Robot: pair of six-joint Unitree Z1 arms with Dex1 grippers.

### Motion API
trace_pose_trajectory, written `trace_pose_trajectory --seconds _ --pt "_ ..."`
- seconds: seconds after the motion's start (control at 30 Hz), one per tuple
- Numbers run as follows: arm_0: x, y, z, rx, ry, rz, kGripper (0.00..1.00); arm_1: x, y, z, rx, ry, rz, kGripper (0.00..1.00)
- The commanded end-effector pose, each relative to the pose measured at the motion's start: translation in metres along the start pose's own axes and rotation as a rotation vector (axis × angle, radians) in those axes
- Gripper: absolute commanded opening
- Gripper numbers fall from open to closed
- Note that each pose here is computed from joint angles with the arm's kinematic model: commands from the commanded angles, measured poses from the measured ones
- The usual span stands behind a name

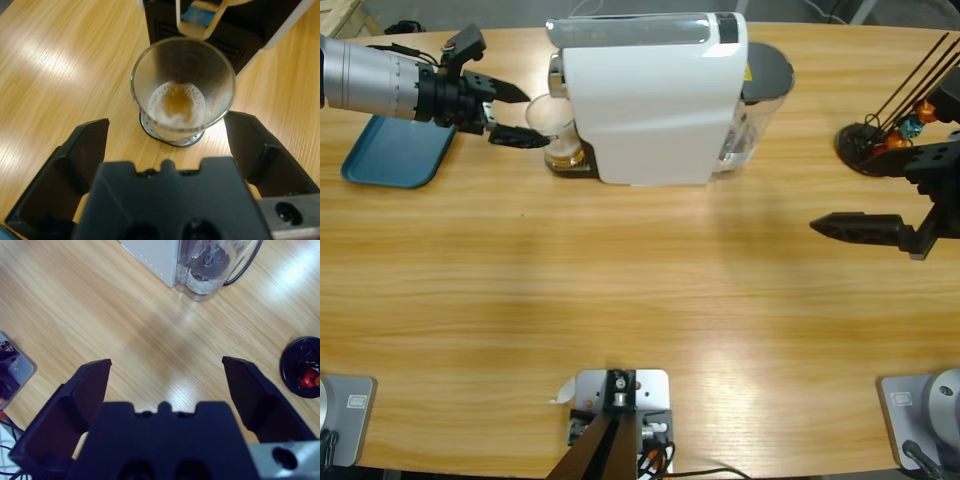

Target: Pour coffee

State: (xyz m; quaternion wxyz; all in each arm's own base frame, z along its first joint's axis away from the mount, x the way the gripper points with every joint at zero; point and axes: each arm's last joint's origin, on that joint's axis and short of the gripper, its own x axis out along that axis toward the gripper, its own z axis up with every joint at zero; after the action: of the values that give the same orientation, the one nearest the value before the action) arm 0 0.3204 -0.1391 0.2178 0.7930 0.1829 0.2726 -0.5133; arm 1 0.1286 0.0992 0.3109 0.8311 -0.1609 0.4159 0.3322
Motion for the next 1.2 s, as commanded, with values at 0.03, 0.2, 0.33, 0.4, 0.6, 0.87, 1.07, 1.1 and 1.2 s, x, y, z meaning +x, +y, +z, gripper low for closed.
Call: trace_pose_trajectory --seconds 0.03,0.2,0.33,0.4,0.6,0.87,1.07,1.1,1.2 --pt "0.025 0.0 -0.002 0.025 0.011 -0.059 1.0 0.012 0.002 -0.001 -0.018 0.039 0.02 1.0" --pt "0.031 0.002 0.0 0.031 0.013 -0.067 1.0 0.014 0.002 -0.003 -0.018 0.04 0.025 1.0" --pt "0.033 0.002 0.001 0.025 0.018 -0.063 0.996 0.014 0.002 -0.002 -0.019 0.041 0.027 1.0" --pt "0.036 -0.002 0.002 0.031 0.02 -0.073 0.996 0.014 0.002 -0.002 -0.019 0.041 0.027 1.0" --pt "0.04 -0.005 0.007 0.042 0.027 -0.083 0.991 0.014 0.003 -0.002 -0.021 0.04 0.031 1.0" --pt "0.044 -0.003 0.005 0.004 0.033 -0.087 0.982 0.014 0.003 -0.002 -0.022 0.04 0.037 1.0" --pt "0.045 -0.003 0.004 0.0 0.04 -0.084 0.842 0.015 0.003 -0.002 -0.022 0.041 0.04 1.0" --pt "0.044 -0.003 0.005 0.0 0.039 -0.085 0.754 0.015 0.003 -0.002 -0.022 0.041 0.04 1.0" --pt "0.044 -0.004 0.005 -0.036 0.031 -0.098 0.362 0.015 0.003 -0.002 -0.022 0.04 0.04 1.0"
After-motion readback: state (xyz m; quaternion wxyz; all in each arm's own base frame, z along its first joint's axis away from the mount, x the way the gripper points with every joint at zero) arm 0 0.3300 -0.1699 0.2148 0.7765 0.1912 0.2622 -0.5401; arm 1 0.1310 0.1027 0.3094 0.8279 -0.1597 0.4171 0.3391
